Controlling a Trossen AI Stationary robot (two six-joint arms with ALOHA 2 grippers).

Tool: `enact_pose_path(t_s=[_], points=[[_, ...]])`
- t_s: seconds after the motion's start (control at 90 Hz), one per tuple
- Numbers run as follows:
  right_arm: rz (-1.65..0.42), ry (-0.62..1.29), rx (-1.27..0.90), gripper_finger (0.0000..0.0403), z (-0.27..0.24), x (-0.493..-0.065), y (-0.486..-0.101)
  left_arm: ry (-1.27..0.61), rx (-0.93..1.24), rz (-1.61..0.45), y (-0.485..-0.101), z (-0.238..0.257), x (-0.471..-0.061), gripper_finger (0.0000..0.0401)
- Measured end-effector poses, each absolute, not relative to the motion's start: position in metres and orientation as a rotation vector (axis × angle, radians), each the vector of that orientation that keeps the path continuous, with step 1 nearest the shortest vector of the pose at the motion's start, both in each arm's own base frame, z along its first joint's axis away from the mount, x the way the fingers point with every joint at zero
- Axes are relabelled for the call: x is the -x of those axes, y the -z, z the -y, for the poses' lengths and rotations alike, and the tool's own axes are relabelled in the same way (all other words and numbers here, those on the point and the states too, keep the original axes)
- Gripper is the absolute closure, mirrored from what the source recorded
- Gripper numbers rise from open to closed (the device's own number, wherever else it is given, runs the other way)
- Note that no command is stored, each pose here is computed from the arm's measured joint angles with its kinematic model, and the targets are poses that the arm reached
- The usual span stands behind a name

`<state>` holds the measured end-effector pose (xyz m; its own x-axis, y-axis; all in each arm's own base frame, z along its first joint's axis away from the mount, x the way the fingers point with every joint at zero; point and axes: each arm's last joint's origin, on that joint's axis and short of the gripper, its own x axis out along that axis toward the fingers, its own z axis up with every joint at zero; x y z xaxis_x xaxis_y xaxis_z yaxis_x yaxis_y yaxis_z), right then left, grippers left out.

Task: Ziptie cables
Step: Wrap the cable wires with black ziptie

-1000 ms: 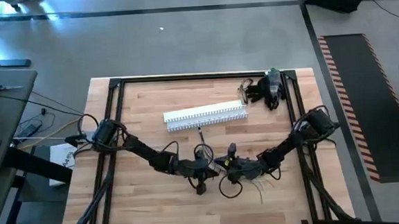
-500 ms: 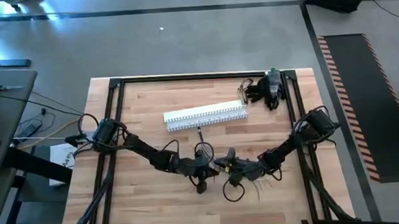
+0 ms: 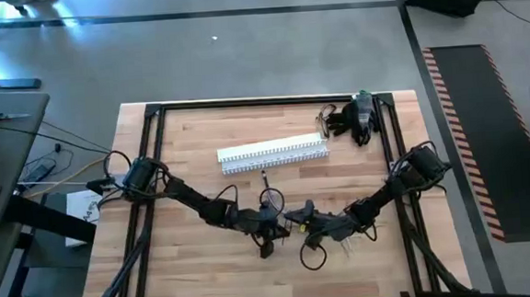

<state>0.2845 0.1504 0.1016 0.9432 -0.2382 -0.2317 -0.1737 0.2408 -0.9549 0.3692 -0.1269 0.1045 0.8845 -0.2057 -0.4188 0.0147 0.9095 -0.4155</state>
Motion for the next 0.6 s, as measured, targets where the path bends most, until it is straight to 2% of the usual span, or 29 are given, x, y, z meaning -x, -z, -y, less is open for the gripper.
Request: enact_pose_path(t_s=[0.2,0.356,0.6], points=[[-0.3,-0.085,1.373,0.0369,-0.155,-0.285,-0.101,0.162,0.446,-0.493,-0.104,0.128,-0.369,0.0401],[-0.28,-0.085,1.388,0.0346,-0.158,-0.289,-0.105,0.164,0.451,-0.495,-0.104,0.128,-0.369,0.0401],[-0.349,-0.143,1.433,0.036,-0.159,-0.295,-0.102,0.165,0.451,-0.499,-0.104,0.128,-0.369,0.0401]])
